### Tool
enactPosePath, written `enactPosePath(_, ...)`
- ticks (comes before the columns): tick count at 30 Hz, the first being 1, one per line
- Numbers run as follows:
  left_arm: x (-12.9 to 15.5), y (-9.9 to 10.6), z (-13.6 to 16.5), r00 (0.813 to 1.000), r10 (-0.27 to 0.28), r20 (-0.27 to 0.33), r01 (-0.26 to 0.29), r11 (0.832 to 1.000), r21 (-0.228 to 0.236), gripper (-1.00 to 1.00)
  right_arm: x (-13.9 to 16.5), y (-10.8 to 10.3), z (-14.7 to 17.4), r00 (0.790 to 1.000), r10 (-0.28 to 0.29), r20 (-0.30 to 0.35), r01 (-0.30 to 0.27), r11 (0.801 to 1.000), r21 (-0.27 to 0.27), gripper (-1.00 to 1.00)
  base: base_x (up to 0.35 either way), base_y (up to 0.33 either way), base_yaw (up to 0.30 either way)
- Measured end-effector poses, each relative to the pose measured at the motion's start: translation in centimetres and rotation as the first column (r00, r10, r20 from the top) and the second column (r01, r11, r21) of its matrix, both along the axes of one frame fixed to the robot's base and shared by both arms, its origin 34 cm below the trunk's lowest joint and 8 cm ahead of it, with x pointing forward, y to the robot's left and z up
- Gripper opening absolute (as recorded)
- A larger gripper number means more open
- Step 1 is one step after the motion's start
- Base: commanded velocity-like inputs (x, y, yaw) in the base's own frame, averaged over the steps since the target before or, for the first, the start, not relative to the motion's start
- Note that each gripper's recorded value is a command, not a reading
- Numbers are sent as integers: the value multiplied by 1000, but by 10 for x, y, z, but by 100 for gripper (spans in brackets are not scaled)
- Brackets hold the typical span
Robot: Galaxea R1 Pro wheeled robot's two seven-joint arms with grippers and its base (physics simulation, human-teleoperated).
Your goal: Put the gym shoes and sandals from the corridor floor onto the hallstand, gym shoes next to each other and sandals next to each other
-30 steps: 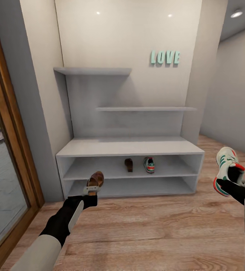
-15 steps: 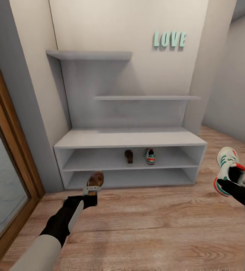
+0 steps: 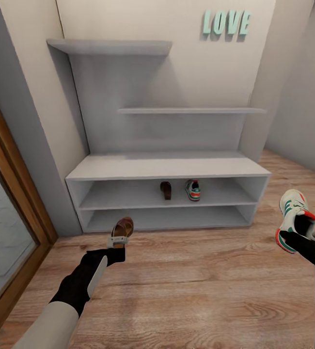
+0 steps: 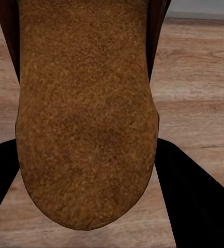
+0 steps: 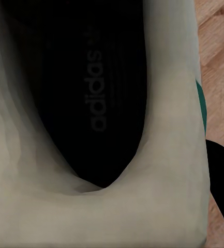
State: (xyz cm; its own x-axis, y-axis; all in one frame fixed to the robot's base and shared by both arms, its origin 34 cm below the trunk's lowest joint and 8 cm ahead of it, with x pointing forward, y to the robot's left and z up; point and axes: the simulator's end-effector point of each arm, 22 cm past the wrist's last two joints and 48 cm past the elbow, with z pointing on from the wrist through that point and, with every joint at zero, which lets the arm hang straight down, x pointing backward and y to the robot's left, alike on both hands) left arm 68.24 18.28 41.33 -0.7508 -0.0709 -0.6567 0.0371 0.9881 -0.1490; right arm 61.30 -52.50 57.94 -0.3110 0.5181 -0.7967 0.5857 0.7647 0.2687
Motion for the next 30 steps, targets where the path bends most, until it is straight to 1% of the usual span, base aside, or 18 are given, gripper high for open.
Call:
enactPosePath(5,0,0,-3,1000,0,-3,0,1000,0,-100,-1,-4,-2,1000,-7,-10,7,1000,-10,-100,0,0,0)
enactPosePath(7,0,0,-2,1000,0,-3,0,1000,0,-100,-11,-24,2,999,-45,-14,45,999,-28,-100,0,0,0)
enactPosePath(10,0,0,-2,1000,0,-3,0,1000,0,-100,-34,-76,21,992,-127,-3,127,989,-74,-100,0,0,0)
enactPosePath(11,0,0,-2,1000,0,-3,0,1000,0,-100,-36,-82,25,991,-134,4,134,988,-79,-100,0,0,0)
enactPosePath(12,0,0,-2,1000,0,-3,0,1000,0,-100,-41,-95,33,989,-150,8,150,984,-99,-100,0,0,0)
enactPosePath(13,0,0,-2,1000,-1,-3,1,1000,0,-100,-49,-115,47,985,-170,15,170,976,-134,-100,0,0,0)
enactPosePath(14,0,0,-2,1000,-1,-3,1,1000,0,-100,-54,-129,59,983,-183,19,184,969,-164,-100,0,0,0)
enactPosePath(16,0,0,-2,1000,-1,-3,1,1000,0,-100,-62,-149,79,979,-200,32,202,957,-206,-100,0,0,0)
enactPosePath(17,0,0,-2,1000,-1,-3,1,1000,0,-100,-64,-155,85,978,-204,35,207,954,-219,-100,0,0,0)
enactPosePath(18,0,0,-2,1000,0,-3,0,1000,0,-100,-66,-160,91,977,-209,38,212,950,-230,-100,0,0,0)
enactPosePath(20,0,0,-2,1000,0,-3,0,1000,-1,-100,-67,-163,94,977,-210,39,213,948,-235,-100,39,-36,0)
enactPosePath(21,0,-1,-2,1000,0,-3,0,1000,-1,-100,-68,-163,93,978,-208,29,209,950,-232,-100,203,-188,0)
enactPosePath(22,0,-1,-2,1000,-1,-1,1,1000,0,-100,-71,-159,85,980,-200,-12,193,959,-209,-100,224,-210,0)
enactPosePath(23,0,-1,-2,1000,-1,-1,1,1000,-2,-100,-72,-158,81,980,-198,-28,189,961,-203,-100,233,-218,0)
enactPosePath(30,0,-1,-2,1000,-1,-1,1,1000,-1,-100,-72,-155,78,980,-193,-44,181,964,-195,-100,243,-229,0)
